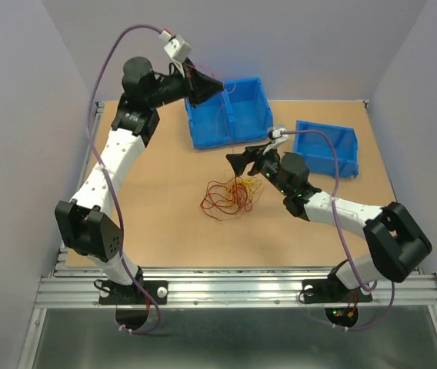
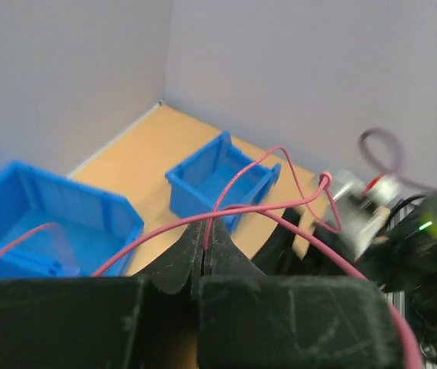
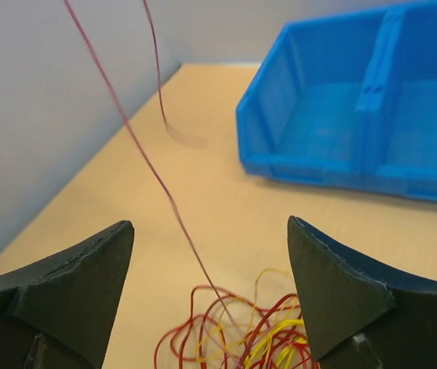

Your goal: Untangle the cables

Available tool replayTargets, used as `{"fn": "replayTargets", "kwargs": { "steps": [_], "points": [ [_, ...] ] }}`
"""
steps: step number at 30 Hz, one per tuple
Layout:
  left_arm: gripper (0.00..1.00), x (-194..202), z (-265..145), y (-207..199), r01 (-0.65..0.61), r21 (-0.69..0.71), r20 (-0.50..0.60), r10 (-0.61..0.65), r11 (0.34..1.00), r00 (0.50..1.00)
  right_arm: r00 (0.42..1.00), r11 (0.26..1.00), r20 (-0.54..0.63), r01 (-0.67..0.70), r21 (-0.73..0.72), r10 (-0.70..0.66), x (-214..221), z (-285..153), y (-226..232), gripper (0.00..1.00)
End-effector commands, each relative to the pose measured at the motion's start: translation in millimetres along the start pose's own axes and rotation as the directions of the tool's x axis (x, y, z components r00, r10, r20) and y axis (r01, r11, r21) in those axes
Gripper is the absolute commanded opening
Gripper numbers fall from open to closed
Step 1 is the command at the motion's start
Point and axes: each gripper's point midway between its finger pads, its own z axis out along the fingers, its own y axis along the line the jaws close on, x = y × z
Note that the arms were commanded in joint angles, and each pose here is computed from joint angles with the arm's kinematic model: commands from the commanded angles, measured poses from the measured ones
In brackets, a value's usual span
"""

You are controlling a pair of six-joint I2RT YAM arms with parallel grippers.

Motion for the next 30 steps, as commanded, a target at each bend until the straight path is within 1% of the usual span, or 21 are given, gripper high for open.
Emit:
{"fn": "replayTargets", "kwargs": {
  "steps": [1, 2, 3, 4, 6, 7, 8, 9, 10, 11, 12, 13, 14, 17, 20, 21, 23, 26, 27, 28, 30],
  "points": [
    [0.0, -104.2, -17.7, -55.4, -0.122, 0.039, 0.127, 0.116, 0.992, 0.985, 0.998, 0.974, 0.018, 0.056, -0.217, -0.054, -6.8, 19.2, 39.9, 0.82],
    [0.0, -117.9, -18.0, -59.7, -0.132, 0.04, 0.143, 0.125, 0.99, 0.982, 0.998, 0.976, 0.01, 0.058, -0.209, -0.057, -2.4, 23.2, 37.0, 0.76],
    [0.0, -121.1, -13.2, -55.9, -0.096, 0.041, 0.135, 0.09, 0.995, 0.987, 0.998, 0.983, -0.015, 0.06, -0.175, -0.063, 11.4, 30.3, 27.6, 0.68],
    [0.0, -155.8, -19.2, -72.1, -0.151, 0.042, 0.197, 0.14, 0.988, 0.97, 0.998, 0.985, -0.025, 0.061, -0.164, -0.066, 16.3, 33.3, 24.1, 0.61],
    [0.0, -170.0, -14.9, -68.0, -0.142, 0.029, 0.218, 0.132, 0.989, 0.967, 0.996, 0.985, -0.043, 0.069, -0.158, -0.077, 25.3, 38.8, 19.8, 0.54],
    [0.0, -194.7, -21.1, -75.5, -0.175, 0.002, 0.274, 0.168, 0.985, 0.947, 0.995, 0.986, -0.06, 0.069, -0.154, -0.079, 33.2, 41.3, 17.0, 0.42],
    [0.0, -200.5, -19.7, -69.3, -0.173, -0.025, 0.29, 0.173, 0.985, 0.941, 0.995, 0.986, -0.063, 0.067, -0.153, -0.077, 34.3, 42.4, 17.2, 0.38],
    [0.0, -211.6, -24.1, -66.8, -0.181, -0.065, 0.319, 0.193, 0.981, 0.928, 0.995, 0.987, -0.066, 0.068, -0.148, -0.079, 35.7, 43.1, 15.2, 0.37],
    [0.0, -229.4, -32.1, -57.6, -0.183, -0.153, 0.367, 0.228, 0.971, 0.902, 0.995, 0.986, -0.067, 0.069, -0.152, -0.08, 36.8, 42.9, 16.1, 0.41],
    [0.0, -235.8, -35.9, -51.7, -0.182, -0.198, 0.385, 0.247, 0.963, 0.889, 0.994, 0.987, -0.07, 0.071, -0.147, -0.082, 38.0, 42.5, 14.2, 0.51],
    [0.0, -244.0, -41.6, -41.3, -0.168, -0.27, 0.416, 0.272, 0.948, 0.868, 0.994, 0.988, -0.072, 0.074, -0.137, -0.084, 39.6, 41.5, 11.7, 0.71],
    [0.0, -251.8, -46.3, -48.2, -0.201, -0.277, 0.43, 0.308, 0.94, 0.849, 0.994, 0.988, -0.074, 0.074, -0.136, -0.084, 40.1, 40.0, 11.4, 0.71],
    [0.0, -248.4, -46.8, -31.1, -0.184, -0.334, 0.428, 0.322, 0.925, 0.844, 0.994, 0.989, -0.067, 0.081, -0.126, -0.09, 38.3, 39.3, 10.1, 0.76],
    [0.0, -243.5, -45.9, -8.9, -0.178, -0.391, 0.419, 0.347, 0.903, 0.839, 0.993, 0.992, -0.056, 0.094, -0.088, -0.099, 35.1, 33.7, 2.8, 0.77],
    [0.0, -232.4, -43.1, 25.8, -0.144, -0.432, 0.398, 0.331, 0.89, 0.856, 0.993, 0.993, -0.048, 0.107, -0.049, -0.109, 33.0, 27.3, -4.4, 0.77],
    [0.0, -226.6, -43.2, 45.0, -0.135, -0.448, 0.388, 0.329, 0.884, 0.861, 0.993, 0.993, -0.037, 0.111, -0.046, -0.112, 28.1, 25.0, -3.9, 0.77],
    [0.0, -222.5, -43.0, 61.6, -0.121, -0.46, 0.384, 0.32, 0.88, 0.866, 0.993, 0.993, -0.035, 0.114, -0.039, -0.115, 27.5, 21.1, -4.8, 0.77],
    [0.0, -197.0, -34.2, 106.4, -0.095, -0.487, 0.352, 0.295, 0.868, 0.888, 0.994, 0.994, -0.014, 0.107, -0.023, -0.107, 18.9, 16.7, -5.5, 0.77],
    [0.0, -194.1, -33.5, 114.4, -0.094, -0.493, 0.356, 0.299, 0.865, 0.886, 0.995, 0.995, -0.007, 0.1, 0.024, -0.1, 18.1, 14.3, -13.8, 0.77],
    [0.0, -180.1, -32.4, 129.8, -0.075, -0.502, 0.343, 0.278, 0.861, 0.897, 0.997, 0.995, 0.015, 0.075, 0.06, -0.076, 10.9, 11.6, -17.8, 0.76],
    [0.0, -150.5, -23.9, 155.6, -0.026, -0.494, 0.333, 0.216, 0.869, 0.918, 0.996, 0.975, 0.073, 0.036, 0.218, -0.053, -0.5, 0.6, -44.3, 0.72]
  ]
}}
